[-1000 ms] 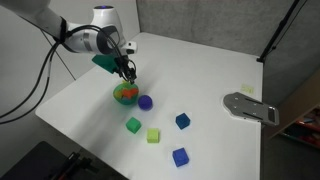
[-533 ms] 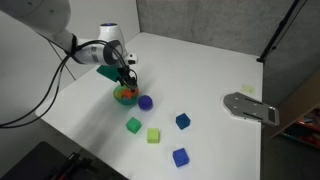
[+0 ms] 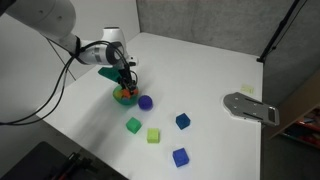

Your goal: Remove the orange toy from the bowl

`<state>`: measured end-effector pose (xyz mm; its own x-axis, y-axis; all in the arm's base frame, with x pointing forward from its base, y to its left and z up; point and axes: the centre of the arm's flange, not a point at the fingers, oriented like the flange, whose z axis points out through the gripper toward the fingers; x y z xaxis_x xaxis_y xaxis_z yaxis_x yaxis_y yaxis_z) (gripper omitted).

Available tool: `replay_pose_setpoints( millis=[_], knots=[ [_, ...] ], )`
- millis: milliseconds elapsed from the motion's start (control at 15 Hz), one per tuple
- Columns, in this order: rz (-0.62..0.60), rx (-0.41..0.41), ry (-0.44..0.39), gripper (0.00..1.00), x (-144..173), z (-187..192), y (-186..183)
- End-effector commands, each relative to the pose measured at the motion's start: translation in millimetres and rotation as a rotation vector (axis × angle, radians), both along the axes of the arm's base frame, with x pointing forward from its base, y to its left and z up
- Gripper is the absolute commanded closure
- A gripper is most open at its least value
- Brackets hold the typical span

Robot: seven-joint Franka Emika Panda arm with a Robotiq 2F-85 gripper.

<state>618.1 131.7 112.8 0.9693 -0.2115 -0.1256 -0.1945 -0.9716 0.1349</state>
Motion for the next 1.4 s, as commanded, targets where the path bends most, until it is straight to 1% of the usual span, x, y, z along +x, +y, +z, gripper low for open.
replay_pose_setpoints(
  millis=[0,133,267,333,467,667,933,1333],
  knots=[
    [0.003,-0.015,0.016,0.65,10.8,18.1,5.0],
    [0.006,-0.008,0.003,0.7,11.3,34.4,9.9],
    [0.009,-0.002,-0.011,0.78,13.0,50.3,15.0],
    [0.008,-0.002,-0.02,0.79,14.3,58.2,16.9],
    [-0.001,0.001,-0.048,0.84,19.1,76.0,16.9],
    [-0.032,-0.007,-0.083,0.87,26.0,95.4,6.1],
    [-0.104,-0.034,-0.106,0.88,31.0,102.3,-24.8],
    [-0.252,-0.066,-0.118,0.88,34.9,98.4,-96.2]
  ],
)
